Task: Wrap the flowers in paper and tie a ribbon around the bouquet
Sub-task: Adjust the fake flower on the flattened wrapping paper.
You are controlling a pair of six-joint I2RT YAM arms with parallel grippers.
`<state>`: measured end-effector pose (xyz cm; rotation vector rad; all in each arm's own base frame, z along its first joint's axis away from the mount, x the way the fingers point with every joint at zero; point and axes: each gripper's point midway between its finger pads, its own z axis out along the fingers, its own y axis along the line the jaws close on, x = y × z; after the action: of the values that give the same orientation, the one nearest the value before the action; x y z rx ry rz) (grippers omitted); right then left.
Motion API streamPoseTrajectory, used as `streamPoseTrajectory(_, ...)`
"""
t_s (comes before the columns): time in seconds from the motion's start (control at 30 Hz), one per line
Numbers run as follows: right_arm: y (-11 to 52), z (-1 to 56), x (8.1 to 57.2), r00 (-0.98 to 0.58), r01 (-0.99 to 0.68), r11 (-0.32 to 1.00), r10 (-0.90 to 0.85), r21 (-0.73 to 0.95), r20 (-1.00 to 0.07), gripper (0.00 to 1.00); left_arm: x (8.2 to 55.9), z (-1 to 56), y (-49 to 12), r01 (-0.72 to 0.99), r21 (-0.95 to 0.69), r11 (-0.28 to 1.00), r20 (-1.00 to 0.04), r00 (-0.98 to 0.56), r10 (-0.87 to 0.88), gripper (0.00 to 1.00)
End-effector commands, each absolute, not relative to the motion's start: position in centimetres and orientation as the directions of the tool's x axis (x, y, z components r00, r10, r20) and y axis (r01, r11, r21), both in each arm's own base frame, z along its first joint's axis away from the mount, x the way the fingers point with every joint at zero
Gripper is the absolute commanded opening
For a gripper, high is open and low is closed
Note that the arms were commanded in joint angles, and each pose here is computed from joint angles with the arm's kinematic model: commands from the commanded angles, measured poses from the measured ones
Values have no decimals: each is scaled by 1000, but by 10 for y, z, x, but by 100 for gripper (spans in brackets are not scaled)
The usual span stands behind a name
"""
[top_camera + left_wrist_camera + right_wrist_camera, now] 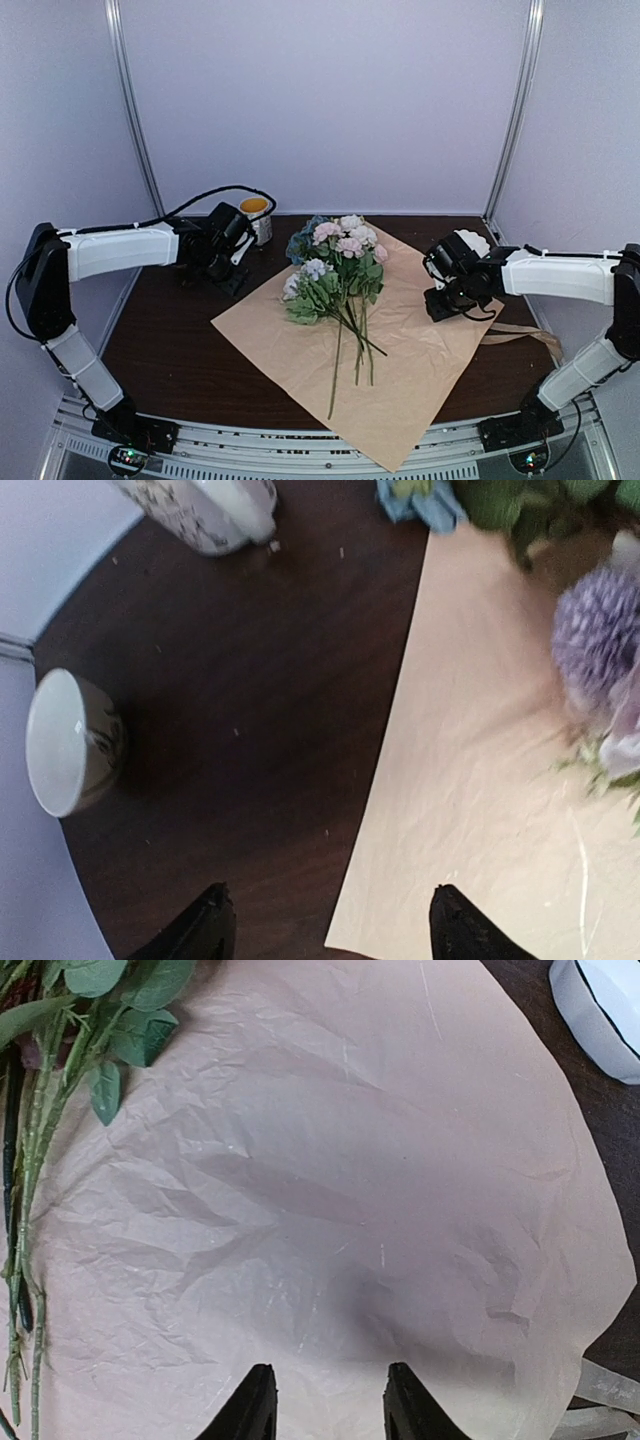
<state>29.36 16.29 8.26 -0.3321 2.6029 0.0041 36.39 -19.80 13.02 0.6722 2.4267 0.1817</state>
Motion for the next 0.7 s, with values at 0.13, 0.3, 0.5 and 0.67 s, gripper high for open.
streamPoseTrajectory(0.13, 147, 81, 297, -839, -226, 970, -241, -92, -488, 40, 320, 99, -185, 413, 177, 893, -480, -757, 445, 72)
streamPoseTrajectory(0.3, 136, 73, 300, -865, -228, 959, -279, -169, -418, 44, 298, 83, -180, 419, 177, 891, -436, -778, 452, 72)
streamPoseTrajectory(0.5, 111, 92, 311, -853, -86, 992, -121, -92, -507, 63, 293, 53, -170, 362, 97, 927, -383, -846, 371, 90)
streamPoseTrajectory(0.67, 133, 96, 313, -851, -140, 990, -108, 24, -514, 60, 307, 46, -154, 272, 21, 962, -382, -887, 259, 95)
